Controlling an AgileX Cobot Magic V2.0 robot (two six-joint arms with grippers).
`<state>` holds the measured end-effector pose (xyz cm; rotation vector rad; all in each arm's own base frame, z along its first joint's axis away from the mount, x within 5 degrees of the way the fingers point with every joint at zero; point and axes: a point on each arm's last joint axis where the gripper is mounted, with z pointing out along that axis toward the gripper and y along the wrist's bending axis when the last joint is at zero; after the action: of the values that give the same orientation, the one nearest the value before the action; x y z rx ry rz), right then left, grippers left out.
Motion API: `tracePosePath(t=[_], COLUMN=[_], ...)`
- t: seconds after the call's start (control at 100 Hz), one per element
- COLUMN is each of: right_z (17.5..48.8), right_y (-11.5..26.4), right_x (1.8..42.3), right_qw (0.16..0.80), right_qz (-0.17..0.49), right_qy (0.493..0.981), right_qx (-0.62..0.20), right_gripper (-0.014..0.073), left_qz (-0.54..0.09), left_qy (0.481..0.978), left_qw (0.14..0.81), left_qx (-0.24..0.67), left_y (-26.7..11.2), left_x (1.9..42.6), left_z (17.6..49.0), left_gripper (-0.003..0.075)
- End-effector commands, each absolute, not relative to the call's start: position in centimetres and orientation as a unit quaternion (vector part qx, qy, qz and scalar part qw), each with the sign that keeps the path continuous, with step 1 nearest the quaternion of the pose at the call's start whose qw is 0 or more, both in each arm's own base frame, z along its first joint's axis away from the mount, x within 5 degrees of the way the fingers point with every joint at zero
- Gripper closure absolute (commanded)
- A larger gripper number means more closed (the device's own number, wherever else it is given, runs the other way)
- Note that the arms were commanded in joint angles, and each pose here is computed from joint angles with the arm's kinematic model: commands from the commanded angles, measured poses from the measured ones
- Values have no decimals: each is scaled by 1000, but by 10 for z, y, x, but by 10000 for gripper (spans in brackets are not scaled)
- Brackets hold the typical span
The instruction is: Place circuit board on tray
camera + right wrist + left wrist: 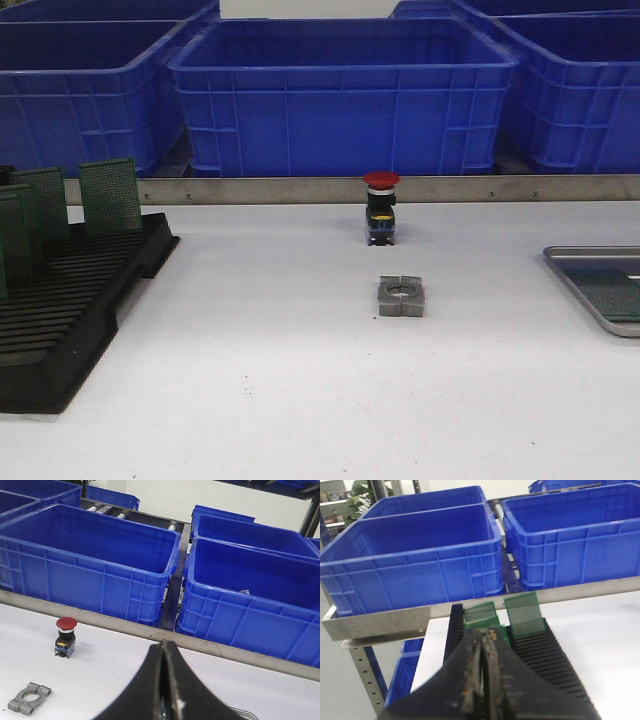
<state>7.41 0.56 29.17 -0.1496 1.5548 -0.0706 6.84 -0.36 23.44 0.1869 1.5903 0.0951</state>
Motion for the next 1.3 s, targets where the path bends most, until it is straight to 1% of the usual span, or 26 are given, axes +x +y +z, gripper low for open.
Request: tracePosePath(t=[0.0,0.15,0.23,0.25,0.36,1.29], right_z=[305,305,305,305,305,305], right_y=[2,2,2,2,2,2], right_x=[73,73,73,73,73,73], right_qw=[735,735,735,735,735,734], right_qz=[-48,-48,-48,-48,-48,-47], right_qy=[675,675,675,675,675,676], right_qx=[-48,-48,-48,-48,-48,-48], right_gripper=[664,664,664,664,664,664], left_qz=[38,37,37,38,46,41], left_qy=[667,666,658,664,656,658], left_qw=[740,740,748,743,749,748], left_qx=[78,79,78,78,84,79], left_y=[-4,-4,-4,-4,-4,-4], left_x=[63,59,57,56,55,55], left_z=[236,211,204,203,205,204], left_gripper=[739,739,739,739,739,739])
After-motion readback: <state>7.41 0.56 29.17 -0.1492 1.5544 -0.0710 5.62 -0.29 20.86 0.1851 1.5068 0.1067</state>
